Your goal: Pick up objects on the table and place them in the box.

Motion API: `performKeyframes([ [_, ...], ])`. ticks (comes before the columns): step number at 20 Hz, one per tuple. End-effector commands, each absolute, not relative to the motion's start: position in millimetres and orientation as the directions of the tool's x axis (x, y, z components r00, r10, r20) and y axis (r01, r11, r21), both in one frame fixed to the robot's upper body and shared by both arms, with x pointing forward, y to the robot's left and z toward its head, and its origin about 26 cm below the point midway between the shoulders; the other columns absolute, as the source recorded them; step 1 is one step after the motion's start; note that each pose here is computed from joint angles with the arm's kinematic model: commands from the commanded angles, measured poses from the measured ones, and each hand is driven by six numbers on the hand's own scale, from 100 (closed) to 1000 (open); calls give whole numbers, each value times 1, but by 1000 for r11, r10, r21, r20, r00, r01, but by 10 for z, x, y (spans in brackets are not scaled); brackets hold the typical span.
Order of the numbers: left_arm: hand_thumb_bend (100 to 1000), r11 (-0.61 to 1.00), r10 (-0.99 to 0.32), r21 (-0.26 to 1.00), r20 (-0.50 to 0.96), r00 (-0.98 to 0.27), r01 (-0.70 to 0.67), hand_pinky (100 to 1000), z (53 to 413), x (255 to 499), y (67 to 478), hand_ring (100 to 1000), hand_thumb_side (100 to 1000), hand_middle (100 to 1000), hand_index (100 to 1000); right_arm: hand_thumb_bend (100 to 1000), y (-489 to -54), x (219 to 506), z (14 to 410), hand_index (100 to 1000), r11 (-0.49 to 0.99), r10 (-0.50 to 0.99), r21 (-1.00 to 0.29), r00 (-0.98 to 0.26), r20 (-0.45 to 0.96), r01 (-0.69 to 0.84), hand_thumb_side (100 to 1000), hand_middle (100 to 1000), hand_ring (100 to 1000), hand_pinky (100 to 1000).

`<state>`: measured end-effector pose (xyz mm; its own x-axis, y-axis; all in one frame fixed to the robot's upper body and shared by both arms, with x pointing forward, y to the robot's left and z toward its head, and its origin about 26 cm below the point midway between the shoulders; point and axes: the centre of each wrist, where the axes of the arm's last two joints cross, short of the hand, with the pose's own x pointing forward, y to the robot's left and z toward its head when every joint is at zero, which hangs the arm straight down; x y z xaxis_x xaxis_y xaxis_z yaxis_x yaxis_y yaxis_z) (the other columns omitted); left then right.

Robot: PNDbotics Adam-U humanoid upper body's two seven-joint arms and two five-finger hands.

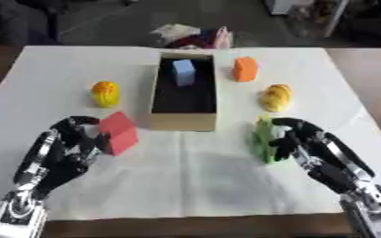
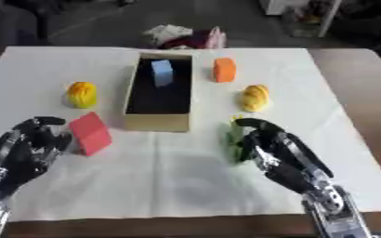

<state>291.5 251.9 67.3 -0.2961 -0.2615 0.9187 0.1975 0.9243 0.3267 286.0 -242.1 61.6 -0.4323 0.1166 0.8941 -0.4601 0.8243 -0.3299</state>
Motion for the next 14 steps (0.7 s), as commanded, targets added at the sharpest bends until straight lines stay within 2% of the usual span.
performKeyframes([
  [1, 472, 917, -284, 356, 900, -330, 181, 619, 790, 2934, 2564, 383, 419, 246, 707, 100, -2437, 2863, 688, 843, 818, 129, -354, -455, 881, -454, 549, 356, 466, 747],
  [4, 474, 901, -332, 405, 874, -354, 154, 620, 904, 2950, 2672, 382, 412, 248, 709, 100, -2443, 2861, 683, 843, 818, 132, -355, -453, 882, -452, 550, 357, 467, 747],
  [7, 476, 854, -428, 507, 811, -398, 114, 625, 1142, 2975, 2861, 392, 406, 277, 718, 100, -2455, 2857, 675, 843, 819, 138, -357, -450, 882, -450, 550, 358, 468, 747],
  [14, 506, 626, -691, 779, 573, -440, 32, 672, 1787, 3115, 3301, 494, 409, 448, 757, 100, -2474, 2850, 663, 843, 815, 148, -365, -446, 882, -450, 549, 359, 469, 748],
])
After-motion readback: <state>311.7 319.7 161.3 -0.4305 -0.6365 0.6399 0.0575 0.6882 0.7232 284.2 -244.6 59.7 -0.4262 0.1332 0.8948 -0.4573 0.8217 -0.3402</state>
